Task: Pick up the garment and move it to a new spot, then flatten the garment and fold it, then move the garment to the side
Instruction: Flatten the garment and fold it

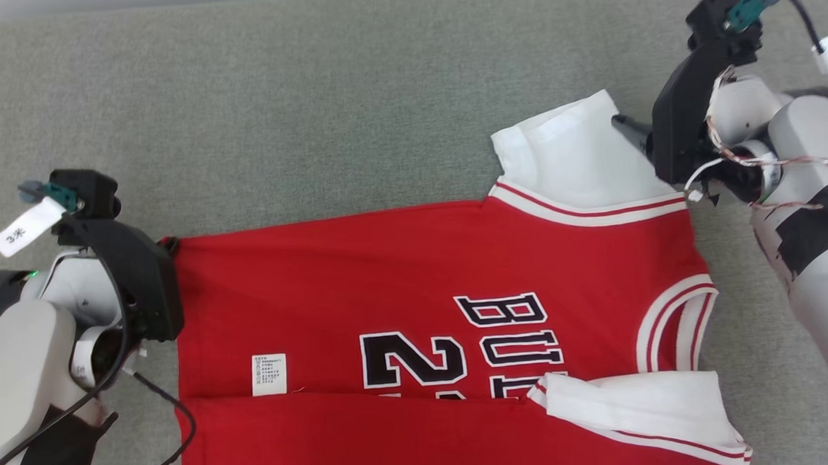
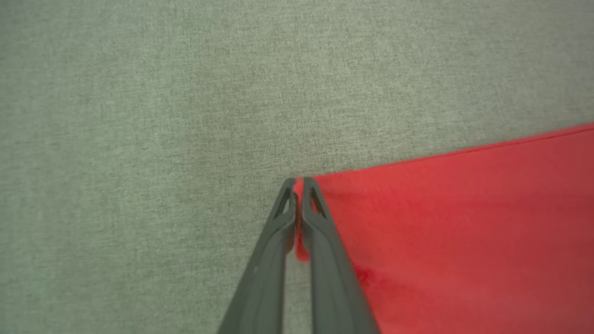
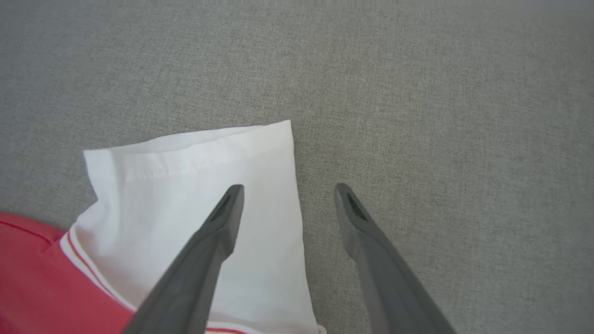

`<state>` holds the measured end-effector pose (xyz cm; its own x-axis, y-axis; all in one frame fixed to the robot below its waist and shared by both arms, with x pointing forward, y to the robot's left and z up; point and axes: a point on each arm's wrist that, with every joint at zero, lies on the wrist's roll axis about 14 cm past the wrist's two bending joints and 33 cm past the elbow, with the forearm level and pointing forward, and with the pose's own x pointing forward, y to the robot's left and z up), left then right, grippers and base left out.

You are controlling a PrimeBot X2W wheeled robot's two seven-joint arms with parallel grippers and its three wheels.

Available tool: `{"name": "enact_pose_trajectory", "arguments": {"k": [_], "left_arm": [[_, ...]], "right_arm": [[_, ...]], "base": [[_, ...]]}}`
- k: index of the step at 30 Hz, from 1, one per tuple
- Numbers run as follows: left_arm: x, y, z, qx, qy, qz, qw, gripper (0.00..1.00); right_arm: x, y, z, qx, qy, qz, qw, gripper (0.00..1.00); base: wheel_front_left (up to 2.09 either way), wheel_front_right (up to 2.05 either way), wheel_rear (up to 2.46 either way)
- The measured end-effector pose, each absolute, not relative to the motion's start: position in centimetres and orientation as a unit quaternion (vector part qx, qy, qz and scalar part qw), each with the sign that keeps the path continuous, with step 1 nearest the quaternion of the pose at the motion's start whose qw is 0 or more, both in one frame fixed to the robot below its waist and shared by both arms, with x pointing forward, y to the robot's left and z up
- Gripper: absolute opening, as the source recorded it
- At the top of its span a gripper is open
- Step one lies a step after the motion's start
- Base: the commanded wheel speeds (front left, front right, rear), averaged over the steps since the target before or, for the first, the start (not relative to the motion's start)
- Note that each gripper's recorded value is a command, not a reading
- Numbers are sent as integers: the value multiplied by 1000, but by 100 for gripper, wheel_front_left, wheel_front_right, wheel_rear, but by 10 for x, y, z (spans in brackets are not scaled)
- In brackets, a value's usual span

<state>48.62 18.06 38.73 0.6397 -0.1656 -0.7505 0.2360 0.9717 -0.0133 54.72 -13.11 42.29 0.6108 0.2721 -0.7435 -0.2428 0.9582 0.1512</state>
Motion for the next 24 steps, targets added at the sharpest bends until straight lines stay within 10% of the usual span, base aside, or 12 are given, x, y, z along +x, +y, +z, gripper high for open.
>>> {"name": "enact_pose_trajectory", "arguments": {"k": [20, 24], "left_arm": [[501, 185, 379, 30, 395, -112, 911, 0], [502, 187, 378, 29, 393, -112, 912, 0]], "right_arm": [[578, -108, 384, 21, 433, 162, 886, 100], [579, -104, 380, 25, 437, 165, 884, 78]], "base": [[0, 0, 0], [0, 0, 0]]}}
